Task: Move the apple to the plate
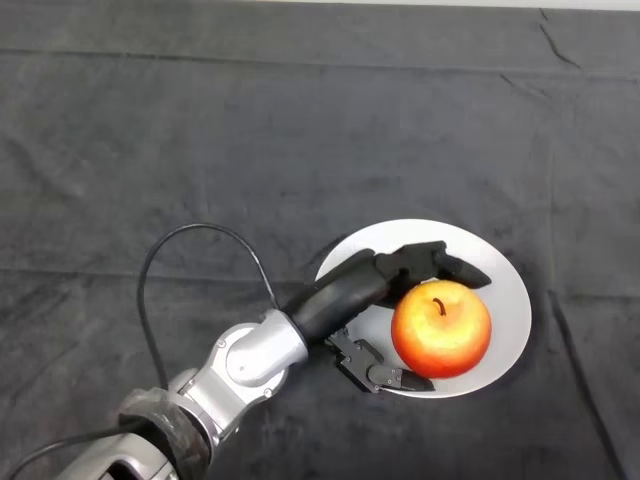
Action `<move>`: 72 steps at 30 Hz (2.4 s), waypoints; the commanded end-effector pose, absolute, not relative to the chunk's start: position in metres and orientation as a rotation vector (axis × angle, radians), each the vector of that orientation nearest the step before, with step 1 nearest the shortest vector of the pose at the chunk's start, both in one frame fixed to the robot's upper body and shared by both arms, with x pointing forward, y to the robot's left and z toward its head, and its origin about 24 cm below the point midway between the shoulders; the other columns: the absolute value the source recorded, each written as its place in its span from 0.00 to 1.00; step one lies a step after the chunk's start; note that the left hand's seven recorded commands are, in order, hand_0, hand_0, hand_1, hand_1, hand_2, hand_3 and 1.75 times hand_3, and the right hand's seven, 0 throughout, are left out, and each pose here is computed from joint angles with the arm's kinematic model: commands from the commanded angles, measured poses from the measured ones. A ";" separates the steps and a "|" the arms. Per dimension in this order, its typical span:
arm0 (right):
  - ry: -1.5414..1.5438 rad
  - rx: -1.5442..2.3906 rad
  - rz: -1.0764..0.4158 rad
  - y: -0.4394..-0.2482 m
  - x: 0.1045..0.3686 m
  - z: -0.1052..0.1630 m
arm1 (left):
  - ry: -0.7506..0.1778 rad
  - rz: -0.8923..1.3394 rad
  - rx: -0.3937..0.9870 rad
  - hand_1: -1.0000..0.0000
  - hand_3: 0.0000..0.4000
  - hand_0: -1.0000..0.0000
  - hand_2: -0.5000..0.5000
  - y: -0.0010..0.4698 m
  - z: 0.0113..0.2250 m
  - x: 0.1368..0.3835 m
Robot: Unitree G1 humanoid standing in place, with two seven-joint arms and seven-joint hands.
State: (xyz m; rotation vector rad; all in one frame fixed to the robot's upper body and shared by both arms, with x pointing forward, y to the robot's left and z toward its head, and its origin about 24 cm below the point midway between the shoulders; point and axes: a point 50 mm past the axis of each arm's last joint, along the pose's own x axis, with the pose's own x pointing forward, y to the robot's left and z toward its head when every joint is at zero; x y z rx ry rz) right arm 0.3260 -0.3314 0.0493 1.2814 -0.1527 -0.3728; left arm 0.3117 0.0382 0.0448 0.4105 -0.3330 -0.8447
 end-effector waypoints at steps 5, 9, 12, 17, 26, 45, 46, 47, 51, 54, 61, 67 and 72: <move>-0.178 1.275 -0.400 -0.342 0.320 0.050 | -0.265 -0.819 0.487 1.00 0.00 1.00 0.50 0.049 0.039 0.320; -0.178 1.275 -0.400 -0.342 0.320 0.050 | -0.253 -0.804 0.493 1.00 0.00 1.00 0.50 0.051 0.038 0.321; -0.178 1.275 -0.400 -0.342 0.320 0.050 | -0.249 -0.791 0.494 1.00 0.00 1.00 0.50 0.053 0.037 0.322; -0.178 1.275 -0.400 -0.342 0.320 0.050 | -0.247 -0.768 0.491 1.00 0.00 1.00 0.50 0.057 0.037 0.324; -0.178 1.275 -0.400 -0.342 0.320 0.050 | -0.254 -0.703 0.468 1.00 0.00 1.00 0.50 0.077 0.038 0.327; -0.179 1.276 -0.400 -0.342 0.320 0.050 | -0.244 -0.495 0.394 1.00 0.00 1.00 0.50 0.141 0.033 0.324; -0.179 1.276 -0.400 -0.342 0.320 0.050 | -0.244 -0.480 0.391 1.00 0.00 1.00 0.50 0.145 0.033 0.324; -0.179 1.276 -0.400 -0.342 0.320 0.050 | -0.245 -0.465 0.387 1.00 0.00 1.00 0.50 0.150 0.034 0.324; -0.179 1.276 -0.400 -0.342 0.320 0.050 | -0.257 -0.387 0.369 1.00 0.00 1.00 0.50 0.172 0.038 0.325; -0.179 1.276 -0.400 -0.342 0.320 0.050 | -0.268 -0.313 0.352 1.00 0.00 1.00 0.50 0.191 0.043 0.324; -0.179 1.276 -0.400 -0.342 0.320 0.050 | -0.296 -0.074 0.286 1.00 0.00 1.00 0.50 0.241 0.046 0.311; -0.179 1.276 -0.400 -0.342 0.320 0.050 | -0.303 0.127 0.241 1.00 0.00 1.00 0.50 0.278 0.048 0.299; -0.179 1.276 -0.400 -0.342 0.320 0.050 | -0.299 0.269 0.225 1.00 0.00 1.00 0.50 0.307 0.050 0.286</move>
